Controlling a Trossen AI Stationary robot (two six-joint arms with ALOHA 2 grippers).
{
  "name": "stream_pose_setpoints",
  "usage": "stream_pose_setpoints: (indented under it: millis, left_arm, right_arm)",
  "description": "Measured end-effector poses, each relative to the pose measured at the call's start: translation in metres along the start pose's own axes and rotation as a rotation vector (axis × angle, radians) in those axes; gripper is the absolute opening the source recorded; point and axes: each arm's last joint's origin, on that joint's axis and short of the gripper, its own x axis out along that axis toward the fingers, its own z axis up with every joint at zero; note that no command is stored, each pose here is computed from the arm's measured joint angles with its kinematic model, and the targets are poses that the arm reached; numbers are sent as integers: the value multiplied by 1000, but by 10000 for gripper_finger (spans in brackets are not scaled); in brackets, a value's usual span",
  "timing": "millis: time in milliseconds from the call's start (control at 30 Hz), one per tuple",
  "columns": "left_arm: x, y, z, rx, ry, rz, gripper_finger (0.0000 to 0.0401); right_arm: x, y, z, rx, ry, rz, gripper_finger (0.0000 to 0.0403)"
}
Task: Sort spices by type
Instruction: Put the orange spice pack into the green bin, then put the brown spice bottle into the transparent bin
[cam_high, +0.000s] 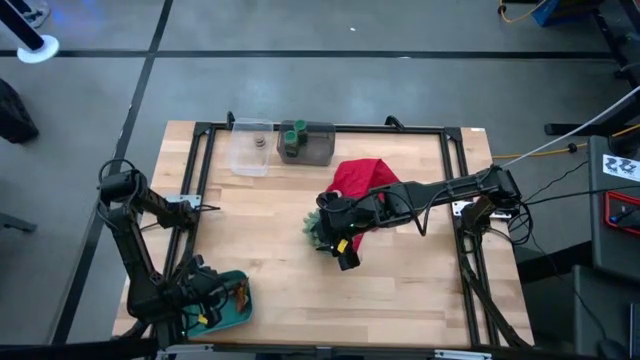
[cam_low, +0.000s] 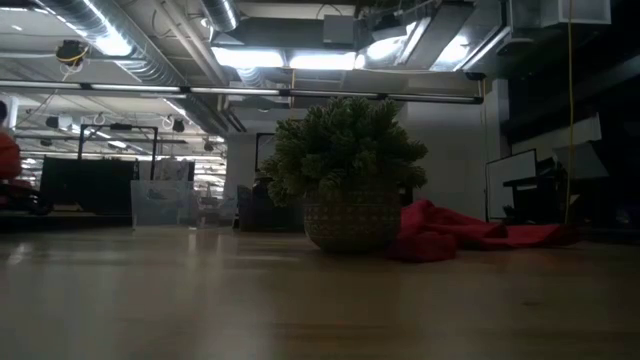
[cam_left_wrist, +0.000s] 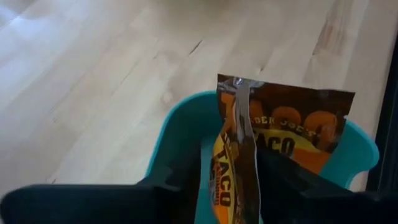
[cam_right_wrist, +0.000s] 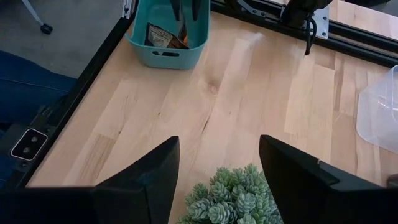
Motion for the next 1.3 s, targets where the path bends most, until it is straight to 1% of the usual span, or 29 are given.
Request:
stream_pose_setpoints:
  millis: [100, 167, 300, 433, 500, 567, 700, 767, 867, 967, 1067, 1167, 1300]
  left_arm:
    - [-1, 0, 1, 1, 2, -2, 130]
    - [-4, 0, 4, -22, 5, -16, 134]
    - [-19, -1, 18, -63, 15, -74, 135]
    - [-33, 2, 33, -71, 15, -132, 134]
    - [-37, 5, 40, -71, -19, -148, 135]
    - [-38, 9, 48, -65, -88, -149, 136]
    - [-34, 23, 75, -45, -269, -78, 136]
    - [-31, 34, 92, -41, -295, -23, 136]
    - [-25, 52, 120, -26, -312, 59, 136]
    - [-21, 72, 145, -7, -312, 133, 136]
    - [-16, 89, 167, 2, -278, 172, 137]
    - [-14, 103, 182, 5, -229, 168, 137]
    - [-12, 113, 191, -9, -179, 146, 137]
  right_arm:
    - [0, 0, 0, 0, 0, 0, 221]
    - [0, 0, 0, 0, 0, 0, 221]
    - [0, 0, 0, 0, 2, -6, 221]
    - [-2, -1, -2, 0, 21, -28, 221]
    - [-8, -1, -4, 1, 42, -26, 221]
    - [-19, -1, -6, 2, 61, -24, 221]
    - [-44, -1, -12, -1, 122, -62, 220]
    - [-55, -1, -16, -3, 158, -93, 220]
    - [-67, -7, -24, 7, 223, -110, 220]
    - [-75, -19, -34, 32, 293, -100, 221]
    - [-78, -38, -45, 66, 315, -92, 221]
    - [-81, -60, -61, 98, 351, -88, 221]
    - [-89, -93, -82, 132, 395, -122, 221]
